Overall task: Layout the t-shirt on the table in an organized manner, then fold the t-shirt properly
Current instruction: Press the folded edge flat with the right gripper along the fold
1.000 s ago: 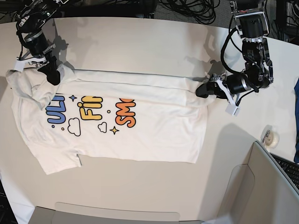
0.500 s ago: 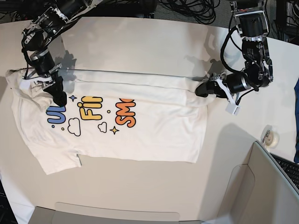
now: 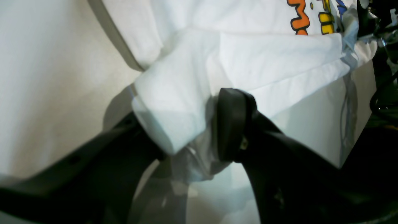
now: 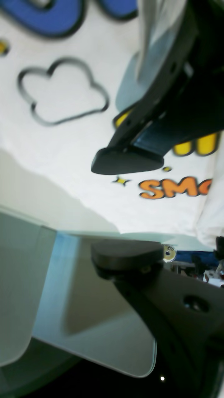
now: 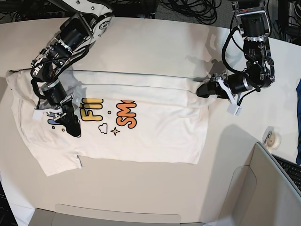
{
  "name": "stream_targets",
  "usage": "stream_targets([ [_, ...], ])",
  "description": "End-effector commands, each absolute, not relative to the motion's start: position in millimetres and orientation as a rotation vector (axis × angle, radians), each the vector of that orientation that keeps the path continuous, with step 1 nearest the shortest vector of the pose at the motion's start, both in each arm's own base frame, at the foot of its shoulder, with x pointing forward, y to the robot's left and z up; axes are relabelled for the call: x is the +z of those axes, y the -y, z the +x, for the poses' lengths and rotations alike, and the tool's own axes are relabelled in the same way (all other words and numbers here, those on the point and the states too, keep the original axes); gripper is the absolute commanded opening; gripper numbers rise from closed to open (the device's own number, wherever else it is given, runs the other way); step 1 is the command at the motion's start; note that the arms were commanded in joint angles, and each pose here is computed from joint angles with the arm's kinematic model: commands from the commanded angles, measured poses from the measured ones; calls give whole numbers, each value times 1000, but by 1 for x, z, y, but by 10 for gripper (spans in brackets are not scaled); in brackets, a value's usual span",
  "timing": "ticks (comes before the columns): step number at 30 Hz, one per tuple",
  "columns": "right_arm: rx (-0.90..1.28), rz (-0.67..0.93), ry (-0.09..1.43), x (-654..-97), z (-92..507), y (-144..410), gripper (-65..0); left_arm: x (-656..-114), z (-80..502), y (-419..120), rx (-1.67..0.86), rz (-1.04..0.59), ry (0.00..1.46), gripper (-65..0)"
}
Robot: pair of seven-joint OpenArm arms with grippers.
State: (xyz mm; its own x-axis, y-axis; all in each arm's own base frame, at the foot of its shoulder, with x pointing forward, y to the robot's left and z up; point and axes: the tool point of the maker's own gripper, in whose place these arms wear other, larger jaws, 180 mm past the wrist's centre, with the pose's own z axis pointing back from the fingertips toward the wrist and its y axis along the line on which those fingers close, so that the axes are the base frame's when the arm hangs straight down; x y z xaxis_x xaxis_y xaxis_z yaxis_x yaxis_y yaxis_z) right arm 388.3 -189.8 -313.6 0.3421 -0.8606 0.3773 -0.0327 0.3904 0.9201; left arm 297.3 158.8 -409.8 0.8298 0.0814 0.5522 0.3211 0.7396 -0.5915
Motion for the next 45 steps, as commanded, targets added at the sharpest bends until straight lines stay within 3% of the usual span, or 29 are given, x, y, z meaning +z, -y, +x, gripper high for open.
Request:
stream_targets([
  [1, -659, 1059, 1168, -288, 403, 196, -320, -433, 273, -166, -179, -662, 456, -423],
  [10, -534, 1101, 1181, -252, 437, 172, -320, -434, 271, -166, -177, -663, 452, -423],
  [19, -447, 1152, 1182, -244, 423, 149, -320, -438, 264, -166, -170, -666, 437, -423],
  [30, -272, 738, 1275, -233, 344, 219, -320, -439, 263, -167, -170, -664, 435, -423],
  [34, -194, 588, 1240, -235, 309, 236, -320, -437, 265, -168, -173, -660, 440, -423],
  [45, -274, 363, 1128, -261, 246, 304, -320, -411, 292, -182, -224, -609, 514, -424],
])
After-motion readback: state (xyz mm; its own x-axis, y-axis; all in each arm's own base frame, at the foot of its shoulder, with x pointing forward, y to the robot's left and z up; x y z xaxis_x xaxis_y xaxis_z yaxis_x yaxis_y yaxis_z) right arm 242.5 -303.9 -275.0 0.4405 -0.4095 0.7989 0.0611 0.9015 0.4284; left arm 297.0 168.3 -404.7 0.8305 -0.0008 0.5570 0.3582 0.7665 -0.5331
